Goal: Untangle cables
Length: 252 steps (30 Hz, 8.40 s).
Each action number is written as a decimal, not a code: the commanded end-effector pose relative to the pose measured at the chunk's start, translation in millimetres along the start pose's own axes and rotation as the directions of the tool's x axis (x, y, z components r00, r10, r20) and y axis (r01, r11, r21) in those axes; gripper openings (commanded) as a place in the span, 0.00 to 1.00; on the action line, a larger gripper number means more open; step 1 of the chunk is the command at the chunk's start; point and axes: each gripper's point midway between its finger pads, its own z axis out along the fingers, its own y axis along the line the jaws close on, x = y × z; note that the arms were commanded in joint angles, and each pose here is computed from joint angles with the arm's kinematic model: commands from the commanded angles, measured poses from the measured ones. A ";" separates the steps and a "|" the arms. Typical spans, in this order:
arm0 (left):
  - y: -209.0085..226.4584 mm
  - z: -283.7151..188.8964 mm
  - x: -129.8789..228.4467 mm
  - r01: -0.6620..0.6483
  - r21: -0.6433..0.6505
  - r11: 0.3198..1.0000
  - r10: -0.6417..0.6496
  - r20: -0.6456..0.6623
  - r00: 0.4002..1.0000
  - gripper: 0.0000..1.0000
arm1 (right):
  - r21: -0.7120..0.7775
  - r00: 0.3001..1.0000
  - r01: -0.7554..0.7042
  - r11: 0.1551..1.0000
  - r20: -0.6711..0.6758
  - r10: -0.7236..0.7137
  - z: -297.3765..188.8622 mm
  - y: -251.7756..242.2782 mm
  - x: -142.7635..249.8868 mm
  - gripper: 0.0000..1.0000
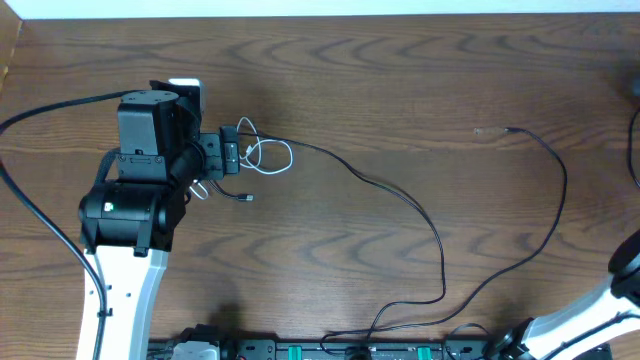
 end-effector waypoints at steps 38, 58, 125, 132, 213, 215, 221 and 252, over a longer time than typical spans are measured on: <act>-0.1 -2.0 -3.3 -0.005 0.002 1.000 0.005 0.009 1.000 0.92 | 0.026 0.467 0.467 0.884 -0.856 -0.222 -113.7 52.2 252.0 0.99; -0.1 -2.0 -3.3 -0.005 0.002 1.000 0.005 0.009 1.000 0.92 | 0.170 0.528 0.533 0.829 -0.832 -0.169 -101.2 7.5 277.5 0.99; -0.1 -2.0 -3.3 -0.005 0.002 1.000 0.005 0.009 1.000 0.92 | 0.284 0.844 0.385 0.878 -0.494 -0.210 -126.8 3.9 190.1 0.01; -0.1 -2.0 -3.3 -0.005 0.002 1.000 0.005 0.009 1.000 0.93 | 0.562 0.977 0.211 0.800 -0.148 -0.154 -190.7 -50.6 90.0 0.01; -0.1 -2.0 -3.3 -0.005 0.002 1.000 0.005 0.009 1.000 0.92 | -0.101 0.778 0.189 0.977 -0.591 -0.212 -107.8 132.9 270.9 0.99; -0.1 -2.0 -3.3 -0.005 0.002 1.000 0.005 0.009 1.000 0.92 | -0.103 0.775 0.190 0.976 -0.595 -0.213 -108.5 133.7 272.3 0.99; -0.1 -2.0 -3.3 -0.005 0.002 1.000 0.005 0.009 1.000 0.92 | -0.101 0.756 0.193 0.976 -0.619 -0.213 -112.9 133.3 278.9 0.99; -0.1 -2.0 -3.3 -0.005 0.002 1.000 0.005 0.009 1.000 0.92 | -0.099 0.704 0.167 0.981 -0.685 -0.189 -124.4 124.9 304.9 0.99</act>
